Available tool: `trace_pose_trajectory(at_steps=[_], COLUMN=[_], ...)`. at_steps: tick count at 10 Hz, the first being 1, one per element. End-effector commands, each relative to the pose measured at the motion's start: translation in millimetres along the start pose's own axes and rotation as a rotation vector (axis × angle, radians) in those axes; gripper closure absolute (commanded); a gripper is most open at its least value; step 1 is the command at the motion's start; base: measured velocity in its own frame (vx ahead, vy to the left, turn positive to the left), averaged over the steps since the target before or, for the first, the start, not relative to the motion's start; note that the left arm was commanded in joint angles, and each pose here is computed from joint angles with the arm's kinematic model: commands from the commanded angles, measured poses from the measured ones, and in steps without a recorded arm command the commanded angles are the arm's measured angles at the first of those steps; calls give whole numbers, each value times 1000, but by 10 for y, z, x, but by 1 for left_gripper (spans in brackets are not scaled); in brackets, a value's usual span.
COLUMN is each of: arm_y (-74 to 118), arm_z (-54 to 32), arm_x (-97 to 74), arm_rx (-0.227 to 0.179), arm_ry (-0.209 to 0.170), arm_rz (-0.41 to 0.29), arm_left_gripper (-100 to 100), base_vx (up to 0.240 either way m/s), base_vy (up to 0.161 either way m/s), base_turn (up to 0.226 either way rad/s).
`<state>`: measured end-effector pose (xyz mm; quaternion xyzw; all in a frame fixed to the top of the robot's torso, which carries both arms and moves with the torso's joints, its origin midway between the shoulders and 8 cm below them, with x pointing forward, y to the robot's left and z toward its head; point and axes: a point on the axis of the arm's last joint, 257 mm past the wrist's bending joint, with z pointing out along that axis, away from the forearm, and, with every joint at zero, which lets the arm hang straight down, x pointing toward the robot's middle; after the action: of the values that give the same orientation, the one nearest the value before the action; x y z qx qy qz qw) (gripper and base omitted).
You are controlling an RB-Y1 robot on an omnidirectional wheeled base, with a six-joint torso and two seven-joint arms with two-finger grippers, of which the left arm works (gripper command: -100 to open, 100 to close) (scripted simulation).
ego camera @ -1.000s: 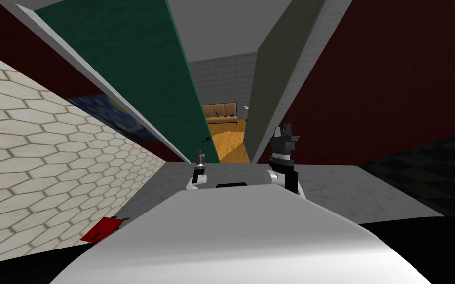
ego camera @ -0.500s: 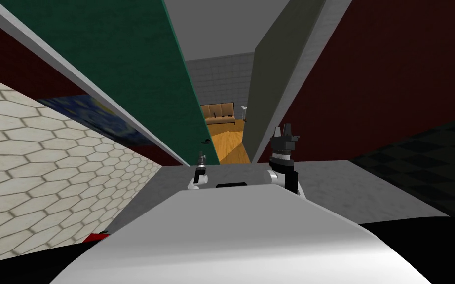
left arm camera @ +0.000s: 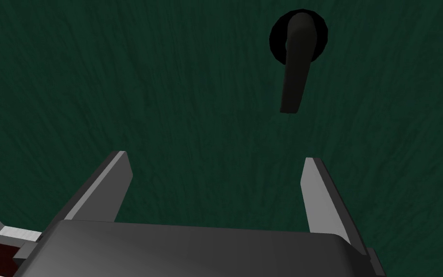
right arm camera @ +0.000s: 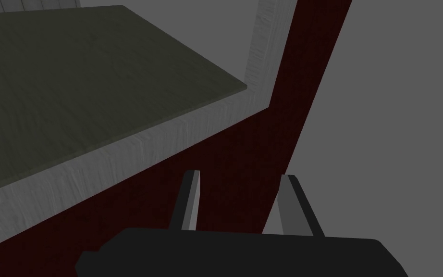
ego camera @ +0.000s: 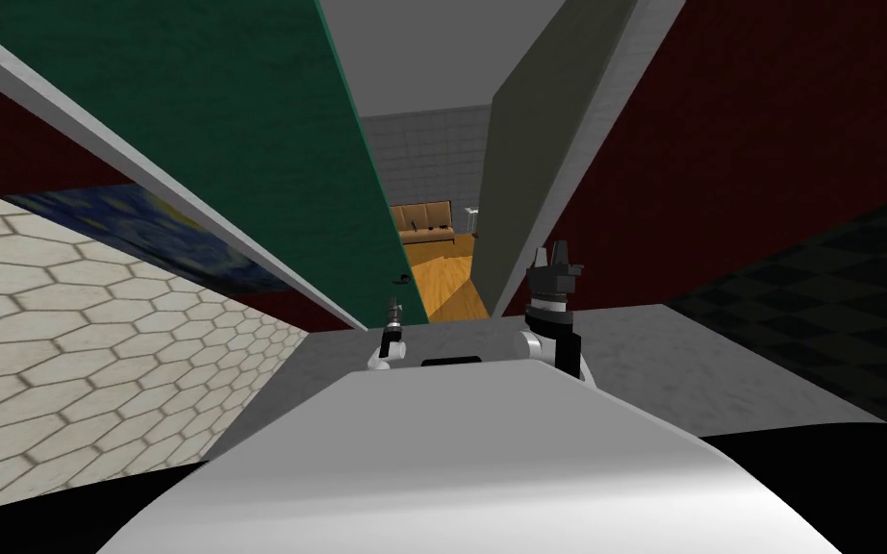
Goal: Push the door open
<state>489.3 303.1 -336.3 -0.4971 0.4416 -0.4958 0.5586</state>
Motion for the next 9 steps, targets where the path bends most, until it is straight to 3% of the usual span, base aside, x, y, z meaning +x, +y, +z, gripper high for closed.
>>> trace_pose_trajectory(at_steps=[1,9], arm_y=[79,407], arm_z=[-10,-71], arm_x=[14,61], arm_rx=[-14,-85], arm_ry=[0,0], arm_rz=[0,0], arm_left_gripper=[-100,-100], base_vx=[47,44], base_vy=[99,98], base_turn=[-67,-90])
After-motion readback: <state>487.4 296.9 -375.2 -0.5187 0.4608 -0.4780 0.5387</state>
